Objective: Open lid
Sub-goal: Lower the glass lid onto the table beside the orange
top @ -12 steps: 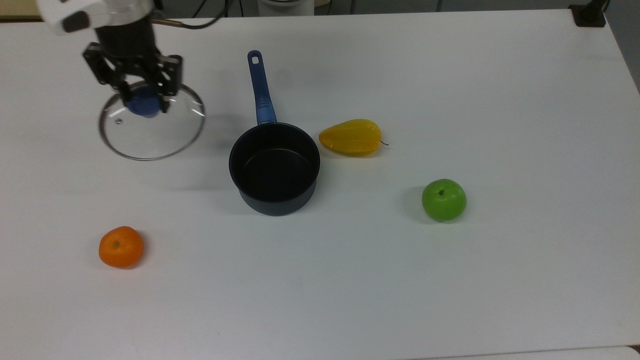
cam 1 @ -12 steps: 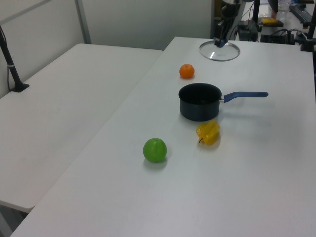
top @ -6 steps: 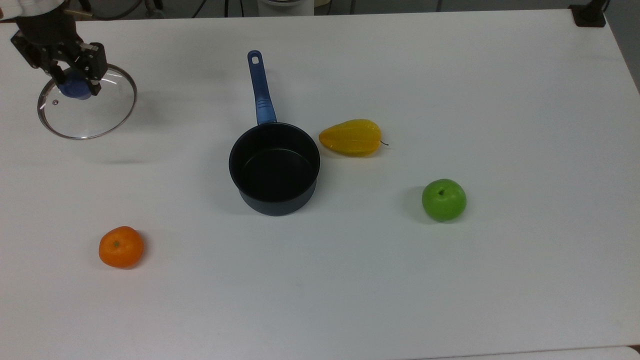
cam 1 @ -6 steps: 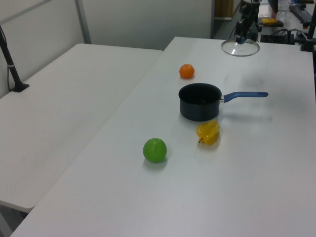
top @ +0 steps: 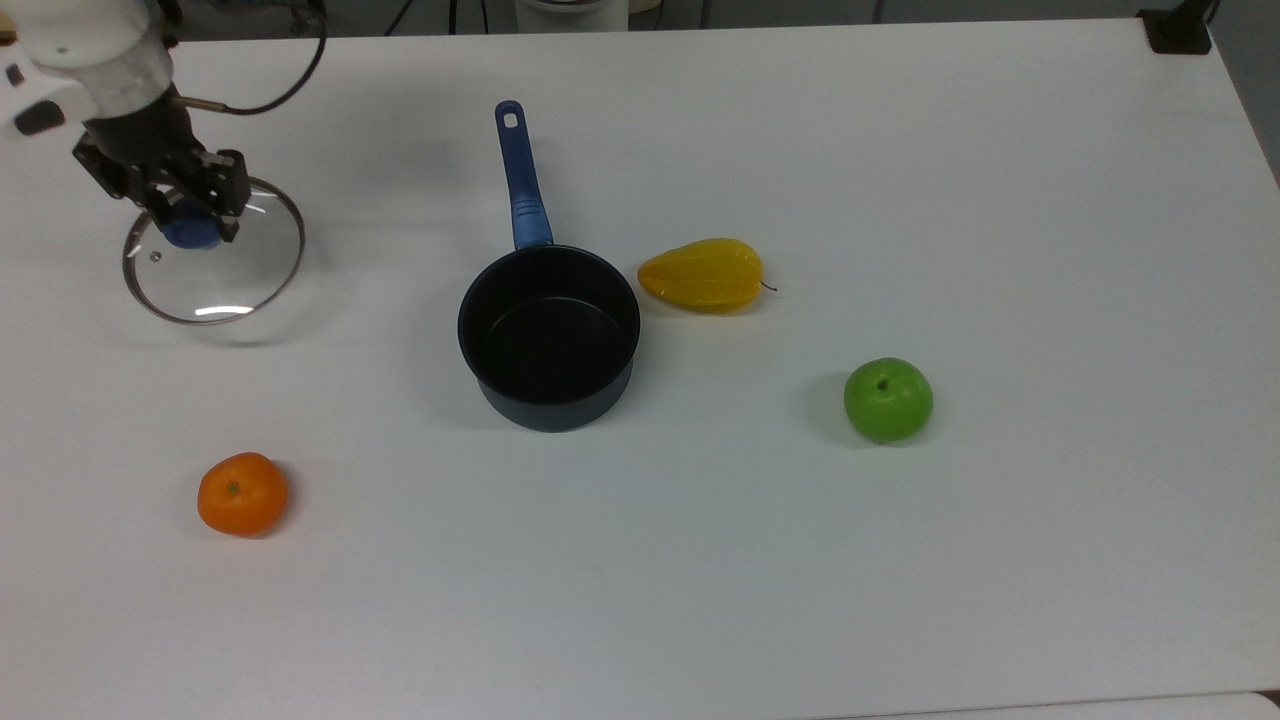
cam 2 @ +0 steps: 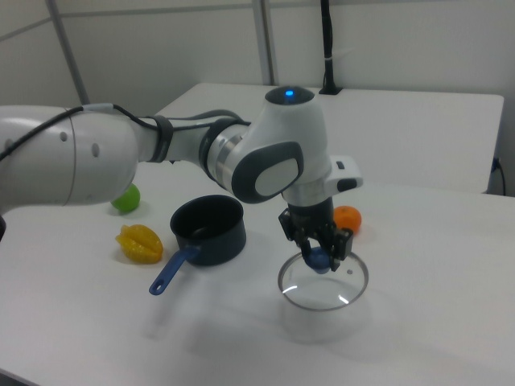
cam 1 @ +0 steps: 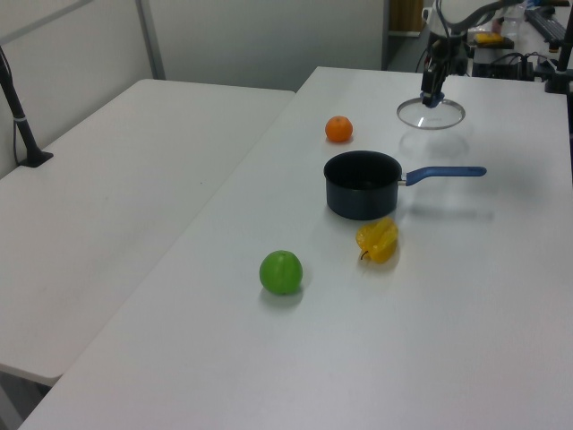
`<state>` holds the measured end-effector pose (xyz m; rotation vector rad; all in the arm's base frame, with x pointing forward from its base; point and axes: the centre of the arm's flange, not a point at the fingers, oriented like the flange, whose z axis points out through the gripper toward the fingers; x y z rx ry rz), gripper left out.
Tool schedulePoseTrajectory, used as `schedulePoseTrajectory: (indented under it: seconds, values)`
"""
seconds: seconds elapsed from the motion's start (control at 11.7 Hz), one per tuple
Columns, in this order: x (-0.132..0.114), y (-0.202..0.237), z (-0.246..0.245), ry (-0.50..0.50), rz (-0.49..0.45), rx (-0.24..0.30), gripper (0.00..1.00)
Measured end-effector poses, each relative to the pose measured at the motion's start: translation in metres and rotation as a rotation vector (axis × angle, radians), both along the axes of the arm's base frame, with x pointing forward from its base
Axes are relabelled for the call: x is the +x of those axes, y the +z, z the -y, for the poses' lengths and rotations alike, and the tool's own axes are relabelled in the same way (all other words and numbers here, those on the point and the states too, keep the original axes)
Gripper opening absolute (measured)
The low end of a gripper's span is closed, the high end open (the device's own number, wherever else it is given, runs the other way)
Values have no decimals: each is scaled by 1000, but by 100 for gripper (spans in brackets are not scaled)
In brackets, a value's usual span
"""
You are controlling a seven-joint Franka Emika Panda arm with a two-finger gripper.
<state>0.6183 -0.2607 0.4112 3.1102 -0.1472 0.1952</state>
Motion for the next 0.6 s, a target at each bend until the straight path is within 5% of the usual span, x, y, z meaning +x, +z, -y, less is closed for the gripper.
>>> schedulePoseTrajectory:
  seconds: [0.6]
  values:
    - [15,-46,-17,30,-18,5,61]
